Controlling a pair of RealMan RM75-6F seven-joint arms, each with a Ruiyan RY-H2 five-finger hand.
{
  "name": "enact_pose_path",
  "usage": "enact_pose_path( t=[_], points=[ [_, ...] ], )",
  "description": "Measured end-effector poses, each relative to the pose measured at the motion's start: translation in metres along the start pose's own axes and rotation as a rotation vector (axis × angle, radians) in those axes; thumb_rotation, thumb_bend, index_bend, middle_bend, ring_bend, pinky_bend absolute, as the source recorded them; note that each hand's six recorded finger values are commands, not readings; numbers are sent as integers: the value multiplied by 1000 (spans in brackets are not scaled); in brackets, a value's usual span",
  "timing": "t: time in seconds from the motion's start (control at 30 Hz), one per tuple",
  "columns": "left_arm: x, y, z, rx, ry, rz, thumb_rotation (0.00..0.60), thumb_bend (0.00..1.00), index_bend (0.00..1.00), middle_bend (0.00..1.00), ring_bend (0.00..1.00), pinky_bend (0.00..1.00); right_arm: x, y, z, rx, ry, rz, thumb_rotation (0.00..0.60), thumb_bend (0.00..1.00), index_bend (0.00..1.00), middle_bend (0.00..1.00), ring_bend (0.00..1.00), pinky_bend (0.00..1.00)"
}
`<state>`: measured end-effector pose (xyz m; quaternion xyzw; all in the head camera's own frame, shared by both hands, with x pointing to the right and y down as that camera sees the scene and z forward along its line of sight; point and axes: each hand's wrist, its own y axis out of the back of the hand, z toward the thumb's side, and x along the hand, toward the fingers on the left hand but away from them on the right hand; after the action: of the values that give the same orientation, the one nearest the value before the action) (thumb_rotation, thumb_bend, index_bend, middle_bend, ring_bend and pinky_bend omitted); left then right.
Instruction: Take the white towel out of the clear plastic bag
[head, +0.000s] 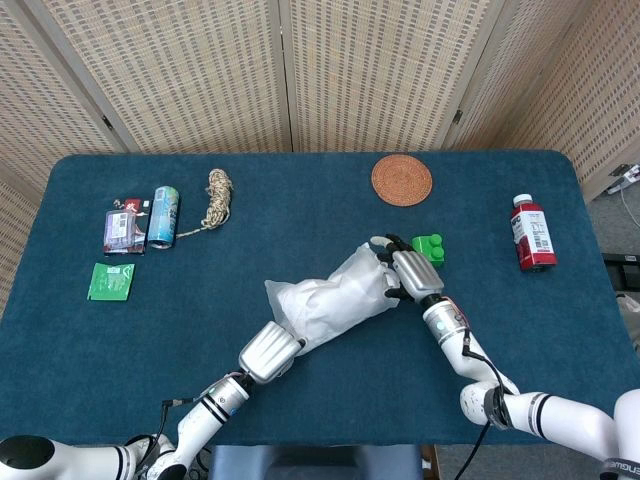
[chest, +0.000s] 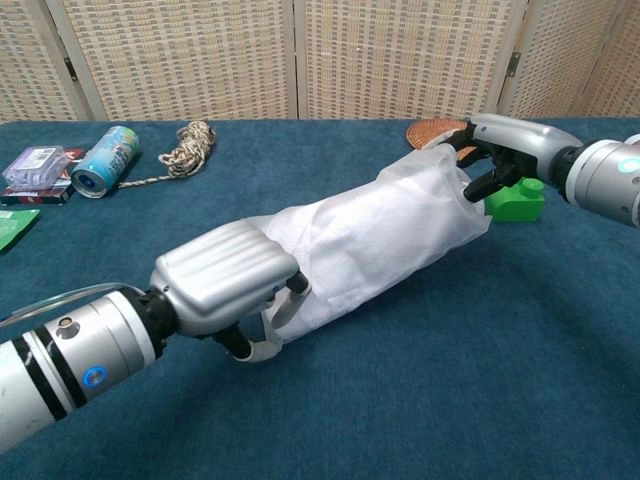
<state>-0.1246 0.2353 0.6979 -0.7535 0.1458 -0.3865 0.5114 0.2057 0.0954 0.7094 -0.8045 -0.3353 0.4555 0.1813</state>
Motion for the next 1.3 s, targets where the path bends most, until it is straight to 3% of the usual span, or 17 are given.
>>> enact_pose_path(
  t=[0.2,0.6,1.0,1.3],
  points=[
    [2,-1,3,5,-7,2,600,222,678,1000,1000,1000,0,0,0,-1,2,-1,600,616,736,144,0,149],
    [3,0,2,20,2,19,600,146,548,1000,1000,1000,0,0,0,-4,1,0,600,616,736,144,0,149],
    [3,1,1,17,5,26,600,65,537,1000,1000,1000,1,0,-1,-4,-2,1,600,616,736,144,0,149],
    [3,1,3,22,-2,23,600,60,538,1000,1000,1000,0,-2,-1,-6,-2,5,600,616,736,144,0,149]
  ],
)
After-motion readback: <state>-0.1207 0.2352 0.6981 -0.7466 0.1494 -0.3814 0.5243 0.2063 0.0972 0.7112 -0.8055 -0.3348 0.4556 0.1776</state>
